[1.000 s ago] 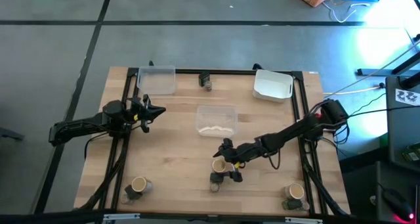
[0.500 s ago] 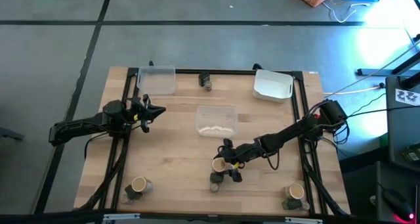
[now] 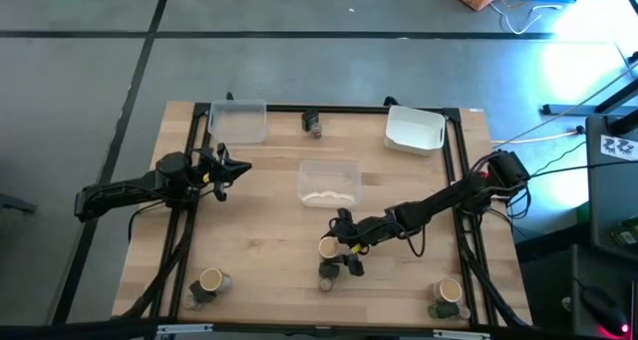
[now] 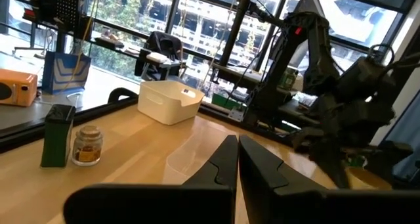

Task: Sort spices by type
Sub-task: Put the gold seasoning bottle into the bottom transparent bin

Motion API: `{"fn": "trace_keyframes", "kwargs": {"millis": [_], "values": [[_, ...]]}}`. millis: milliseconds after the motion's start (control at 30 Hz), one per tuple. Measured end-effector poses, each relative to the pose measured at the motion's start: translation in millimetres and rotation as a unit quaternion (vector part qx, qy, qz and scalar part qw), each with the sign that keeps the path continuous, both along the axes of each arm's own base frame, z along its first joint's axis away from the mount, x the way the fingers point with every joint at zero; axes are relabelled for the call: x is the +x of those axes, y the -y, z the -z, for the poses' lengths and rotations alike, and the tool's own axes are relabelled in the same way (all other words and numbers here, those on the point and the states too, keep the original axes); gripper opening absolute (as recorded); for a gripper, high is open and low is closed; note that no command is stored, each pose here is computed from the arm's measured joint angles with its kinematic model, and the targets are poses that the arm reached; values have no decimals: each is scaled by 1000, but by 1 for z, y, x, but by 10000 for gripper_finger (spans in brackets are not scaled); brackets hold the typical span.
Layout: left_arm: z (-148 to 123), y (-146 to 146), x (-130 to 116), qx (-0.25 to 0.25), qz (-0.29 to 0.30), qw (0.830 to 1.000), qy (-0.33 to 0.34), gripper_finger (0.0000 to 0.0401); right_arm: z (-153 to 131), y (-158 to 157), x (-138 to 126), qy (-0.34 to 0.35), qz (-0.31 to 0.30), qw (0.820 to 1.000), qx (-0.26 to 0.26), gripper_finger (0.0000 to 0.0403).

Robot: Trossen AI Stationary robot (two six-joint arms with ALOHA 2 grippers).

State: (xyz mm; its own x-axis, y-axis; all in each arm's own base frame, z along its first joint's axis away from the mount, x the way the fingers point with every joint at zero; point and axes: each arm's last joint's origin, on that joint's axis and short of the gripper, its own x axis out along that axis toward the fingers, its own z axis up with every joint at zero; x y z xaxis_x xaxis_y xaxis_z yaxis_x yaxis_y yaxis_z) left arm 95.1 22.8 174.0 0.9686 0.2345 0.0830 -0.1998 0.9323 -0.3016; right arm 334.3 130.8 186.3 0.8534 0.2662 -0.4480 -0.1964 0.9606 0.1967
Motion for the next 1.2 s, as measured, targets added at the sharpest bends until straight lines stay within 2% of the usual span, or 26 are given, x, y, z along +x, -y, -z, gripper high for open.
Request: {"fn": "trace_keyframes", "kwargs": {"millis": [100, 400, 767, 967, 1200], "values": [[0, 0, 0, -3, 0, 1000, -2, 4, -11, 1, 1, -9, 4, 1000, -23, 283], [0, 0, 0, -1, 0, 1000, -3, 4, -47, 9, -7, -2, 49, 996, -76, 292], [1, 0, 0, -5, 0, 1000, -2, 4, -84, 56, -25, 5, 159, 980, -119, 286], [1, 0, 0, -5, 0, 1000, -4, 4, -77, 86, -24, -16, 195, 969, -149, 286], [1, 0, 0, -5, 0, 1000, -4, 4, -51, 121, -28, -29, 248, 957, -149, 290]]}}
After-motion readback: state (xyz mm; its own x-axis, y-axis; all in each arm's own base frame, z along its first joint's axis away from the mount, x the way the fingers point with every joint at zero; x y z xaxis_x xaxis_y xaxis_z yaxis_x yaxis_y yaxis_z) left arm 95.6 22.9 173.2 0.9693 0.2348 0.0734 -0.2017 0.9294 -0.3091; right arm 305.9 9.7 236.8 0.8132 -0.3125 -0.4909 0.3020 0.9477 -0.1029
